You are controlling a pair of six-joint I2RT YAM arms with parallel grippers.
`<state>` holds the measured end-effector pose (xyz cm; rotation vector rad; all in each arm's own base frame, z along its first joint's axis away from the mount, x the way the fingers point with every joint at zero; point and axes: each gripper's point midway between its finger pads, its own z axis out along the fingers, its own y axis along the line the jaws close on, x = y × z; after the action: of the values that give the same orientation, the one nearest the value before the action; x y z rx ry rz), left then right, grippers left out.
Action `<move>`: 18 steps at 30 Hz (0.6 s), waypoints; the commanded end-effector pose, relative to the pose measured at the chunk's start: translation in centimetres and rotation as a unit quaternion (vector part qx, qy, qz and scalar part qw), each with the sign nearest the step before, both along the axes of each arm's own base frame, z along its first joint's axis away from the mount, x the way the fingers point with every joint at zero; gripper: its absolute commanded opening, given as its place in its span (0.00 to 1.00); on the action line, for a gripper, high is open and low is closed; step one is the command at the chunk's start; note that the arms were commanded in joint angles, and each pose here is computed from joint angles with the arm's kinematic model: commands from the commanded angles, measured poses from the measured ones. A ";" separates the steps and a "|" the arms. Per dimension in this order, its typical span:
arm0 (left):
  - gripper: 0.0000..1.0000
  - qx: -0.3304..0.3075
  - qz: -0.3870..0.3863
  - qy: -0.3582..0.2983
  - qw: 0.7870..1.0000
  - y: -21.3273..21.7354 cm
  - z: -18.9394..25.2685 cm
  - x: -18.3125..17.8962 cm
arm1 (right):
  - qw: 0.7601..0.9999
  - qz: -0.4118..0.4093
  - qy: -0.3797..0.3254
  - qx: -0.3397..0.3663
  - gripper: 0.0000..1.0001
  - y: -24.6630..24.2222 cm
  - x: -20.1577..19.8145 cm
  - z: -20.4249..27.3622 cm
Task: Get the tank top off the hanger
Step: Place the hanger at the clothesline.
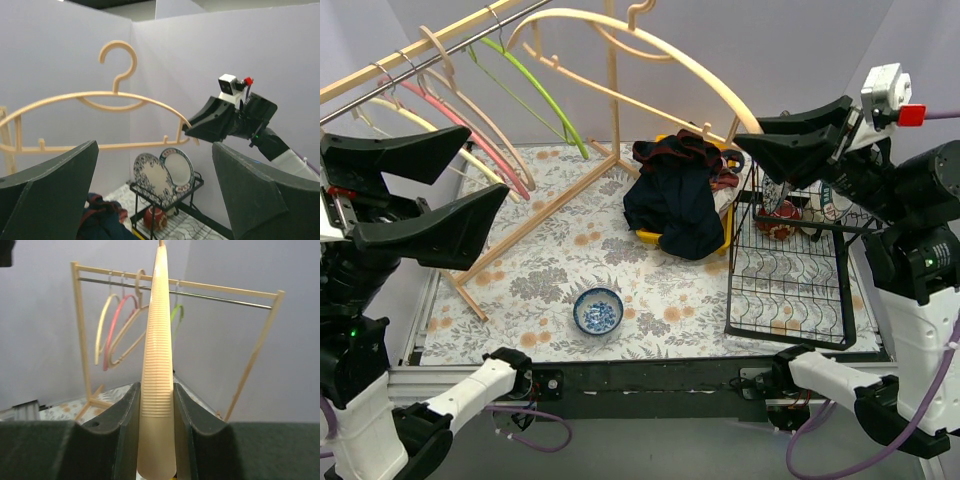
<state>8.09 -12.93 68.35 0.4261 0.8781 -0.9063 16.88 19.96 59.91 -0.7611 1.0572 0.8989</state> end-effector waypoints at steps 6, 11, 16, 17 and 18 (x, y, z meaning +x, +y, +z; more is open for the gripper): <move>0.98 0.027 0.010 0.143 0.989 -0.9 -8.7 3.8 | 0.987 -0.152 0.005 -0.056 0.01 -0.4 11.0 -1.1; 0.98 0.019 0.044 0.148 0.988 1.0 -11.3 2.3 | 0.984 -0.164 0.032 -0.069 0.01 0.8 14.8 -2.5; 0.98 0.033 0.031 0.173 0.984 0.3 -14.7 2.6 | 0.991 -0.120 0.046 -0.037 0.01 4.1 18.0 -3.6; 0.98 0.039 0.025 0.182 0.982 0.0 -15.7 2.8 | 0.992 -0.117 0.040 -0.035 0.01 4.6 18.3 -3.6; 0.98 0.042 0.014 0.181 0.982 -0.3 -16.0 2.5 | 0.993 -0.110 0.034 -0.031 0.01 5.5 18.2 -3.3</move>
<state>9.81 -12.26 54.51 0.3042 1.2039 -0.9093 35.75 23.60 51.60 -0.6594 1.4204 0.6740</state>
